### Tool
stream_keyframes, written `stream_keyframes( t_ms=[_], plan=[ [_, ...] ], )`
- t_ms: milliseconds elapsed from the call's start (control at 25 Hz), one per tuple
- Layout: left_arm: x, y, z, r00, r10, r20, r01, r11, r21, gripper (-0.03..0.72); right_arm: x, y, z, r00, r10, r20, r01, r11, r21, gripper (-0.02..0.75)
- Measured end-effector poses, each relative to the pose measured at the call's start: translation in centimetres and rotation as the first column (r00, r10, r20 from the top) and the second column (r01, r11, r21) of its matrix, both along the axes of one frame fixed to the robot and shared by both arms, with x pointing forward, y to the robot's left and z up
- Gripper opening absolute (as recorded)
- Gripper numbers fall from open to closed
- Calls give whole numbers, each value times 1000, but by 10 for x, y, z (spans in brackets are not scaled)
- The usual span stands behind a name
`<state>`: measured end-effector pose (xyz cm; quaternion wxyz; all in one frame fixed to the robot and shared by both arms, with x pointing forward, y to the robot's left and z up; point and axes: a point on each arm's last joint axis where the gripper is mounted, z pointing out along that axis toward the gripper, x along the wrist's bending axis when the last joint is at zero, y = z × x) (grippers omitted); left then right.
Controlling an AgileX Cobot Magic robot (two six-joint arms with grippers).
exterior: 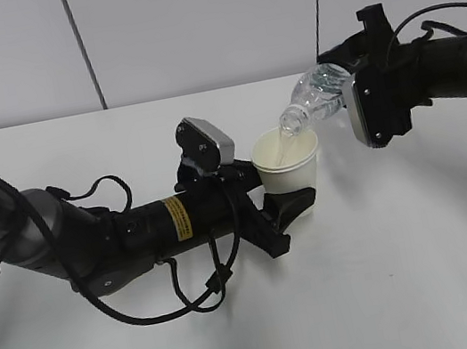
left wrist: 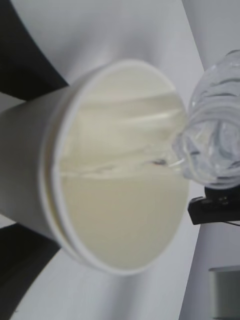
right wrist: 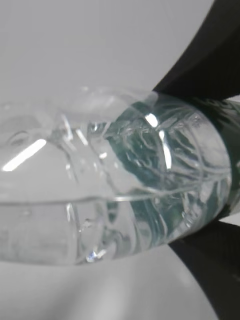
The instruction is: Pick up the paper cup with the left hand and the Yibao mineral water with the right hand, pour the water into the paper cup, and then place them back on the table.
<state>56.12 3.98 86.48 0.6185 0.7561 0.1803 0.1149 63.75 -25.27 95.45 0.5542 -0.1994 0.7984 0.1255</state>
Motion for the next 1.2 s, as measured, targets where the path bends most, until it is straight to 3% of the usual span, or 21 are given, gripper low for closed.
stream_keyframes(
  t_ms=[1200],
  plan=[
    [0, 0, 0, 1000, -2, 0, 2, 1000, 4, 440, 1, -1, 1, 1000, 4, 21, -3, 1000, -29, 468]
  ],
)
